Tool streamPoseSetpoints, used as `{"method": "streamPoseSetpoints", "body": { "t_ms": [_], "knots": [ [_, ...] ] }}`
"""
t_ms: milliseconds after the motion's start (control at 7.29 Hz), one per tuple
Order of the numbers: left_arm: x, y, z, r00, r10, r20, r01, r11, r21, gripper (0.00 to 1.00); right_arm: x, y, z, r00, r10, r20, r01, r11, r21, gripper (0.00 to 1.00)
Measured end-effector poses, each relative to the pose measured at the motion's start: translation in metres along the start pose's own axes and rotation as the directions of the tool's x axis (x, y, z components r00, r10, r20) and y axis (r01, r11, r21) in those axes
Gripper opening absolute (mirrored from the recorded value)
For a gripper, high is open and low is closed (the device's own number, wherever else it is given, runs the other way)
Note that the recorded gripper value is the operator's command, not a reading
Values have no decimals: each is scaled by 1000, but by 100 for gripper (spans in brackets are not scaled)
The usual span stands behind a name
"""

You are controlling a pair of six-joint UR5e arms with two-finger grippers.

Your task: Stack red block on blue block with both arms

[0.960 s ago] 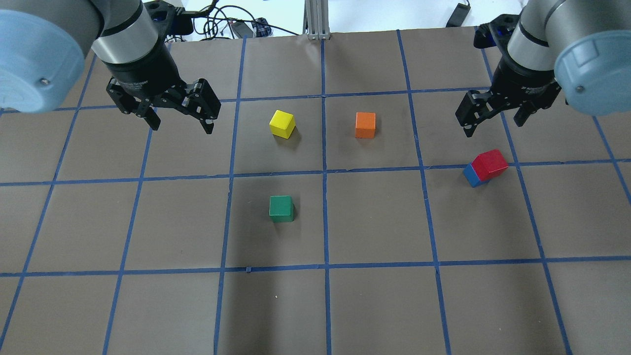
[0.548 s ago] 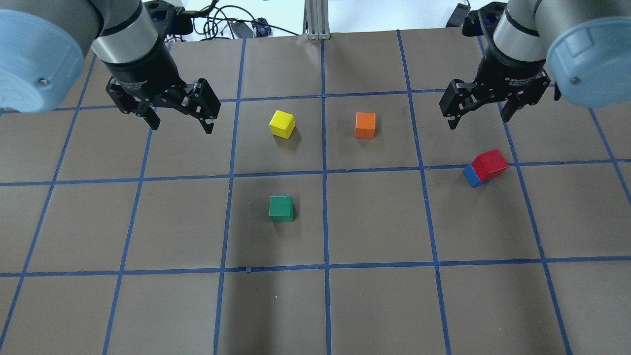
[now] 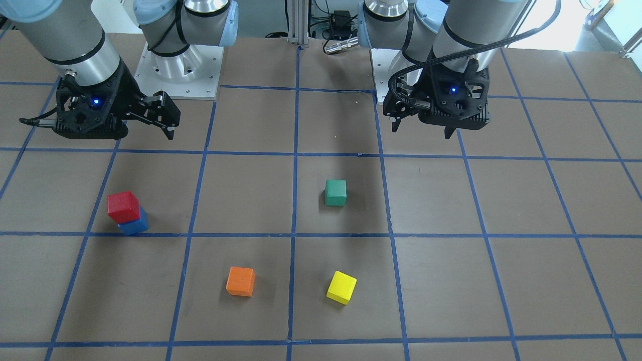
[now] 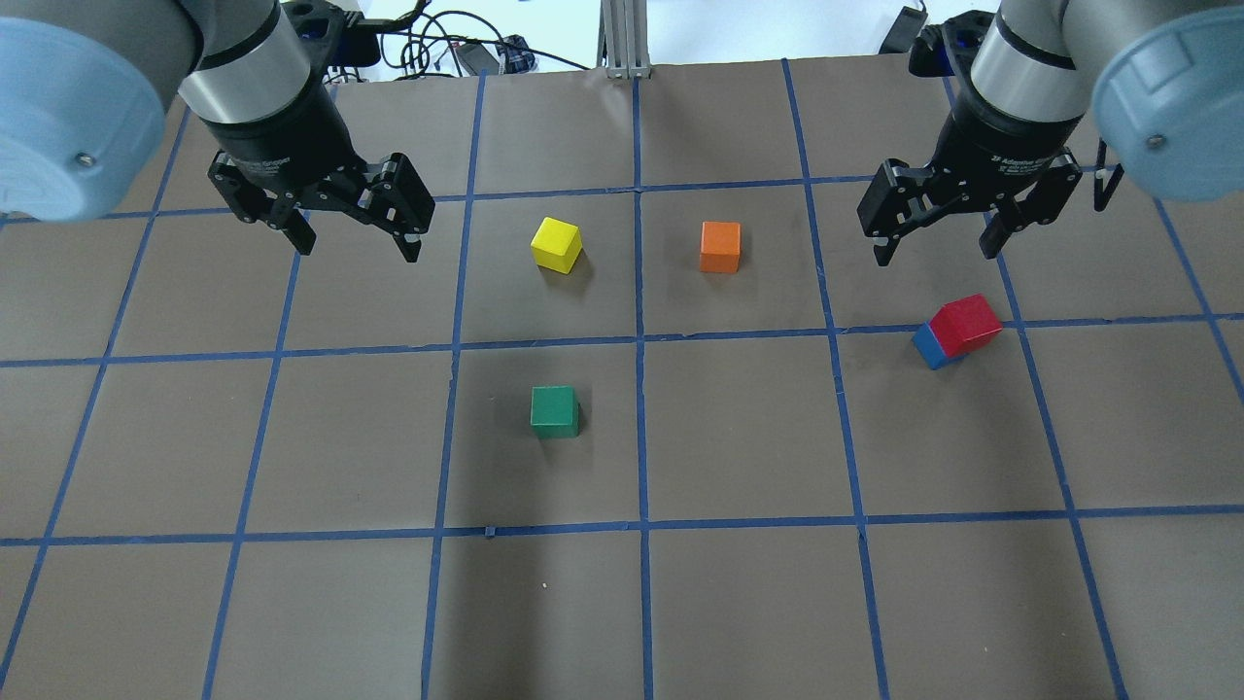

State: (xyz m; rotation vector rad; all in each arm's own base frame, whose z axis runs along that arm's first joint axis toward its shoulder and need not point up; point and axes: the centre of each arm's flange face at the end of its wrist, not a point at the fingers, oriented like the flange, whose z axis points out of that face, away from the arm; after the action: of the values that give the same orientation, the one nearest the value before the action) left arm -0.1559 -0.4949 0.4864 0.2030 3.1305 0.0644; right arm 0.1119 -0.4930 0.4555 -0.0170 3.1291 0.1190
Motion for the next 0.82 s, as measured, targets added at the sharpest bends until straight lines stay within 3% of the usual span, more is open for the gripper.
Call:
{"method": "streamPoseSetpoints", "body": {
  "t_ms": [823],
  "knots": [
    [-1,1,0,1000,8,1,-8,1000,0,100,-40,13,-16,1000,15,-10,-15,999,41,100]
  ]
}}
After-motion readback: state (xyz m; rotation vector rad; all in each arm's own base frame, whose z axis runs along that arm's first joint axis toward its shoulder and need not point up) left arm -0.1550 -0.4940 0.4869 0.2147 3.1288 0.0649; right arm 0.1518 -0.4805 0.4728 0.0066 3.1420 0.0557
